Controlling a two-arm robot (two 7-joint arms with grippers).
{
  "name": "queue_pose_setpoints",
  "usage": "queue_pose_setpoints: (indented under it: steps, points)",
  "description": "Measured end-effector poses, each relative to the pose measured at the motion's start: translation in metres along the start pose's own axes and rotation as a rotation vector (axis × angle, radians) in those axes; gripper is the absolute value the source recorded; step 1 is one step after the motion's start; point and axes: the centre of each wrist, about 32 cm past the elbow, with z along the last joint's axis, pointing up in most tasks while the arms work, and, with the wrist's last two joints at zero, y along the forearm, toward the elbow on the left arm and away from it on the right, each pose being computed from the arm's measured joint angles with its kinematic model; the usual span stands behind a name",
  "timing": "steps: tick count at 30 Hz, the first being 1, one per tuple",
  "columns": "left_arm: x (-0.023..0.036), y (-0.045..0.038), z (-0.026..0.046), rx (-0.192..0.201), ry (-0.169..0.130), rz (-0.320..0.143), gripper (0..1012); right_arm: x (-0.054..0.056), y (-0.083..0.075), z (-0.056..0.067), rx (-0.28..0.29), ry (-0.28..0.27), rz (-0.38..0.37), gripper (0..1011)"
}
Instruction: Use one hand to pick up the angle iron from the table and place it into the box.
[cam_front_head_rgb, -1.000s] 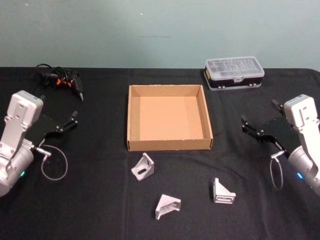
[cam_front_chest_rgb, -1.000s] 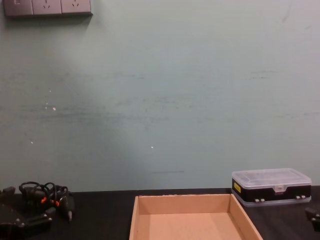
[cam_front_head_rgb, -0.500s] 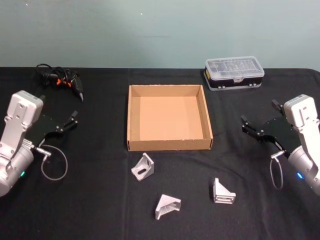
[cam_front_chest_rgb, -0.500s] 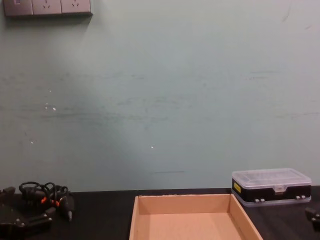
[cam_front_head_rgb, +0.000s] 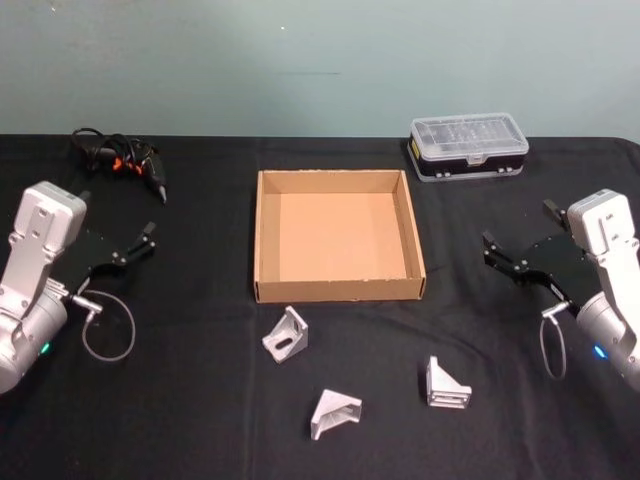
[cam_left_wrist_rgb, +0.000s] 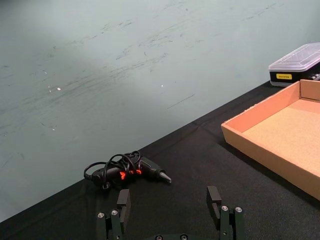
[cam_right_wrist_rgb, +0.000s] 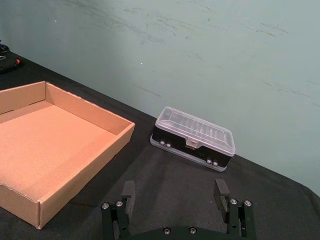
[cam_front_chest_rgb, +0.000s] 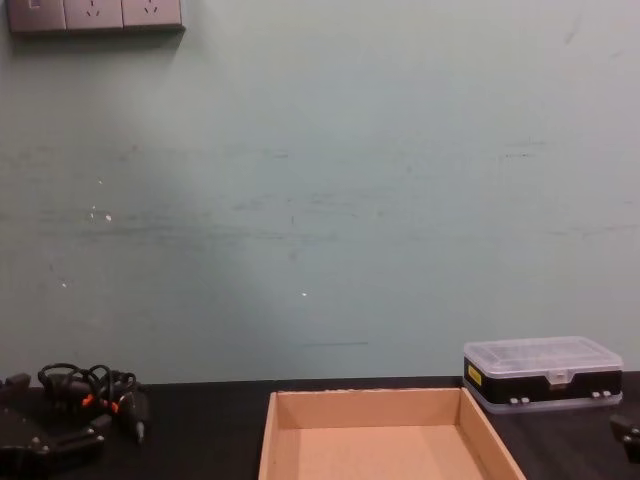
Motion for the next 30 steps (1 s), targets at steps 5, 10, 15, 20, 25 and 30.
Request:
queue_pose_setpoints:
  steps: [5, 10, 15, 20, 25, 30]
  points:
    - [0.0000, 0.0000, 0.0000, 0.000, 0.000, 0.000, 1000, 0.0000, 0.0000, 0.0000, 0.000, 0.000, 0.000, 1004]
    - [0.0000, 0.0000, 0.0000, 0.000, 0.000, 0.000, 1000, 0.0000, 0.0000, 0.0000, 0.000, 0.000, 0.000, 1003]
    - [0.0000, 0.0000, 0.0000, 0.000, 0.000, 0.000, 1000, 0.0000, 0.0000, 0.0000, 0.000, 0.000, 0.000, 1003]
    - [0.0000, 0.0000, 0.0000, 0.000, 0.000, 0.000, 1000, 0.0000, 0.0000, 0.0000, 0.000, 0.000, 0.000, 1003]
    - [0.0000, 0.0000, 0.0000, 0.000, 0.000, 0.000, 1000, 0.0000, 0.0000, 0.0000, 0.000, 0.000, 0.000, 1003]
    - [0.0000, 0.0000, 0.0000, 0.000, 0.000, 0.000, 1000, 0.0000, 0.0000, 0.0000, 0.000, 0.000, 0.000, 1003]
